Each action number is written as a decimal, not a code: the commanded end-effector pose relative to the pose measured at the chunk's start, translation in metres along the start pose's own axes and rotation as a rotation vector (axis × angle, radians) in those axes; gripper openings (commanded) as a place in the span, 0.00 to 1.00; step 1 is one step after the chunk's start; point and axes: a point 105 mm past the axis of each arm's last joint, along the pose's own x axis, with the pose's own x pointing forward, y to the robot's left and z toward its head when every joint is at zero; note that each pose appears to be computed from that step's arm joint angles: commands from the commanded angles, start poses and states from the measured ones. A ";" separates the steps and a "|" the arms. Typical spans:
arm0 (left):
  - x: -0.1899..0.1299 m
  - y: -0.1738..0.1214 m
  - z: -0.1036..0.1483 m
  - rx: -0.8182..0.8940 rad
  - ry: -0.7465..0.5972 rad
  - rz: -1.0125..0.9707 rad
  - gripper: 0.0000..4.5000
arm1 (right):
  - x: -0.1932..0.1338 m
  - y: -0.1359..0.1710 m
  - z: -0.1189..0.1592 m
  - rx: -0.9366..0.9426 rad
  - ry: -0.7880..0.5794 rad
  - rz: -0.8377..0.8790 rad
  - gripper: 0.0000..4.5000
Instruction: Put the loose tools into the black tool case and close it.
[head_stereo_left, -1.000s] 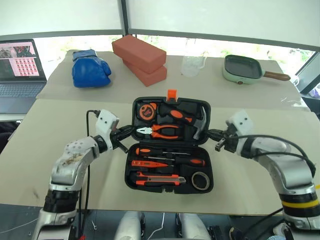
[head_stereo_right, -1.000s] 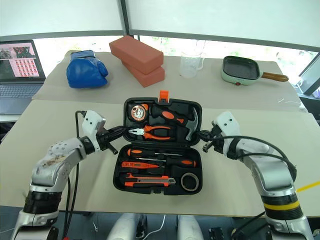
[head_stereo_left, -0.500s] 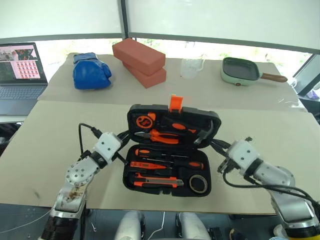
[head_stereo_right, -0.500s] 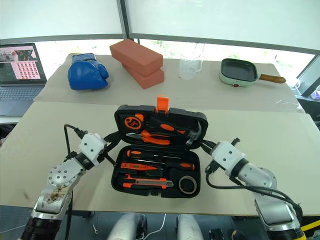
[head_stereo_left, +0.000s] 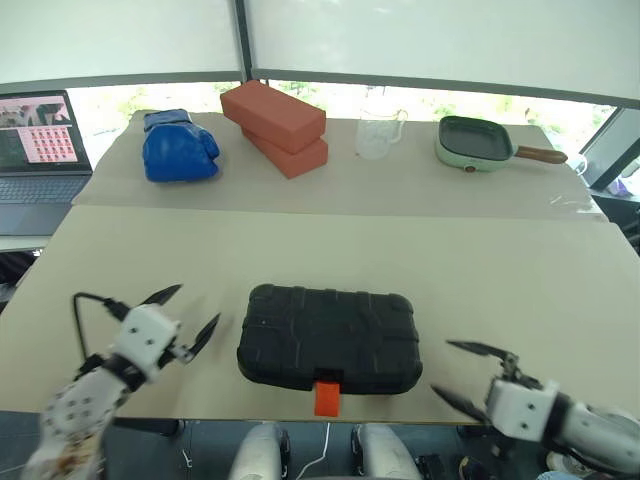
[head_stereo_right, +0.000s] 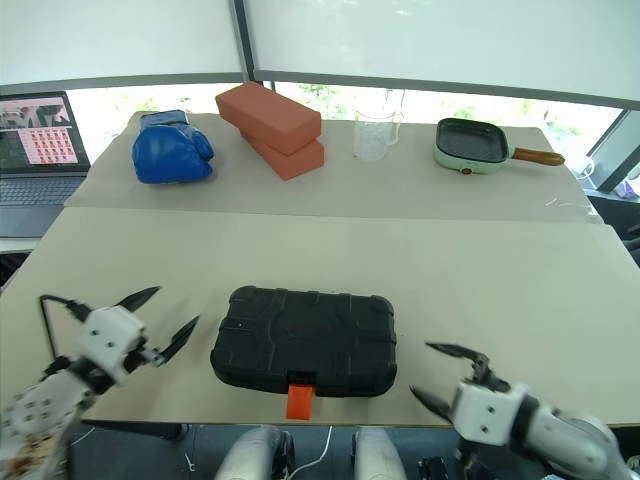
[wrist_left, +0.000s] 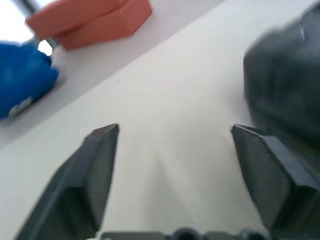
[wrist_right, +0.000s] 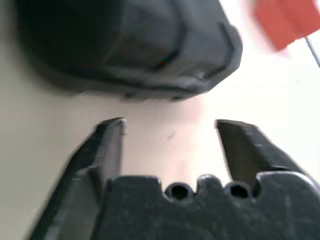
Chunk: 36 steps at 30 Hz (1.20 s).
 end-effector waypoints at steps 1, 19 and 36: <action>-0.001 0.007 0.002 -0.074 0.045 -0.076 0.99 | -0.015 0.021 0.014 0.190 -0.021 0.210 0.99; 0.133 -0.035 0.019 0.155 0.055 -0.717 0.01 | 0.043 -0.012 0.061 0.229 -0.209 0.346 0.00; 0.111 -0.012 0.069 0.106 -0.070 -0.796 0.01 | 0.039 -0.071 0.032 0.297 -0.115 0.118 0.00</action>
